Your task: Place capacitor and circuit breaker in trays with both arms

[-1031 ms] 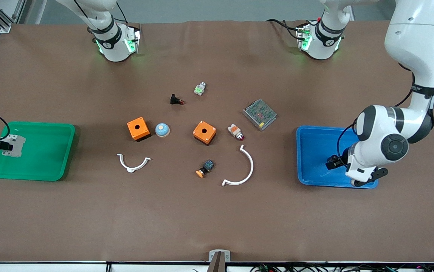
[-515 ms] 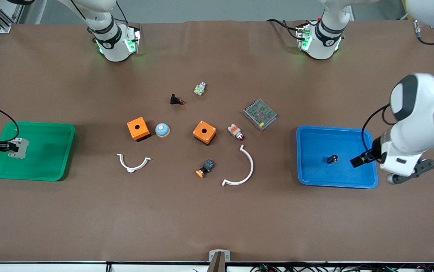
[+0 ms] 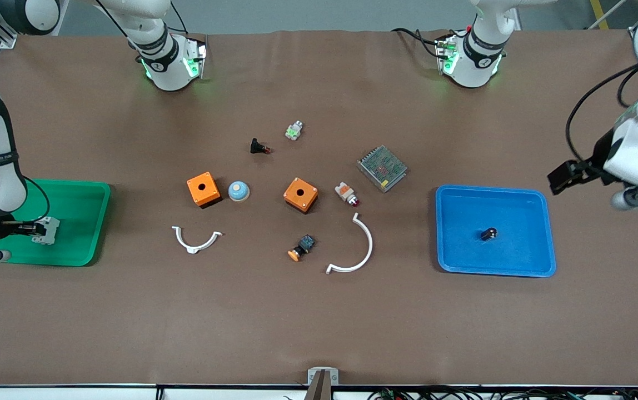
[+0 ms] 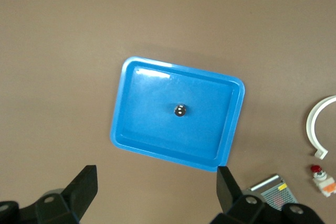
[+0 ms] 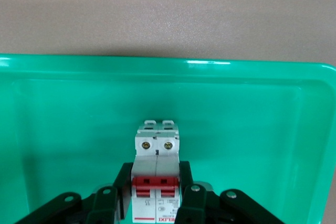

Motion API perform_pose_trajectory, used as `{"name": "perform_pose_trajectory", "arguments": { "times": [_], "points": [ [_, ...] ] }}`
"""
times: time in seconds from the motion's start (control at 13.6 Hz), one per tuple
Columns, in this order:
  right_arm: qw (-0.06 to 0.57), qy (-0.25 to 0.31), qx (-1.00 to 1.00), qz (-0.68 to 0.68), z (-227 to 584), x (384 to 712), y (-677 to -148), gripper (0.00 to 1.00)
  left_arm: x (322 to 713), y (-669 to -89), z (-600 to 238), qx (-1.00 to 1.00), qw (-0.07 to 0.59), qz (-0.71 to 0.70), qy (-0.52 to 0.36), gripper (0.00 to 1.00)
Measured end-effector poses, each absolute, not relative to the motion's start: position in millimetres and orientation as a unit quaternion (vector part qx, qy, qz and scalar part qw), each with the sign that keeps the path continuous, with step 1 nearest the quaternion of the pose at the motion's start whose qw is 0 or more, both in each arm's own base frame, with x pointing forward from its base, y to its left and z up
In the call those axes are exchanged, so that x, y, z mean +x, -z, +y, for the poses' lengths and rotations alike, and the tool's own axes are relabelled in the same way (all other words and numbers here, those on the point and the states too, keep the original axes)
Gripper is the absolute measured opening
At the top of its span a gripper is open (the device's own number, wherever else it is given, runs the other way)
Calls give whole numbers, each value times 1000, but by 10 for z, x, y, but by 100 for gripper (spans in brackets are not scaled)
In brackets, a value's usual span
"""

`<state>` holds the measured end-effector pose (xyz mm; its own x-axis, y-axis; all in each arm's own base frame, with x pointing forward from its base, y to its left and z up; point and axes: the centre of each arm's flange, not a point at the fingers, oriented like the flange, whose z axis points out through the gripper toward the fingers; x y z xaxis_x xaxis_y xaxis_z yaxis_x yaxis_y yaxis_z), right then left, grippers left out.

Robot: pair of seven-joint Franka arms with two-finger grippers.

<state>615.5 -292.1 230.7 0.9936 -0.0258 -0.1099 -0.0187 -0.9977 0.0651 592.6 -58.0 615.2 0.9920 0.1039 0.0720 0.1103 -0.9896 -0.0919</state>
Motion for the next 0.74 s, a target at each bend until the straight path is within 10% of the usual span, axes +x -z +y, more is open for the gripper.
{"name": "perform_pose_trajectory", "arguments": {
  "times": [0.15,0.52,0.74],
  "points": [
    [31,53,998,-12,-2920,6170,-2329,45,5787,-6293,-472,-998,46,-34,22,100],
    [16,66,998,-2,-2788,6213,-3104,98,5614,-6414,-363,-999,27,-31,-1,100],
    [8,61,998,3,-2249,6154,-4165,100,5592,-6444,-327,-999,25,-34,0,100]
  ]
}}
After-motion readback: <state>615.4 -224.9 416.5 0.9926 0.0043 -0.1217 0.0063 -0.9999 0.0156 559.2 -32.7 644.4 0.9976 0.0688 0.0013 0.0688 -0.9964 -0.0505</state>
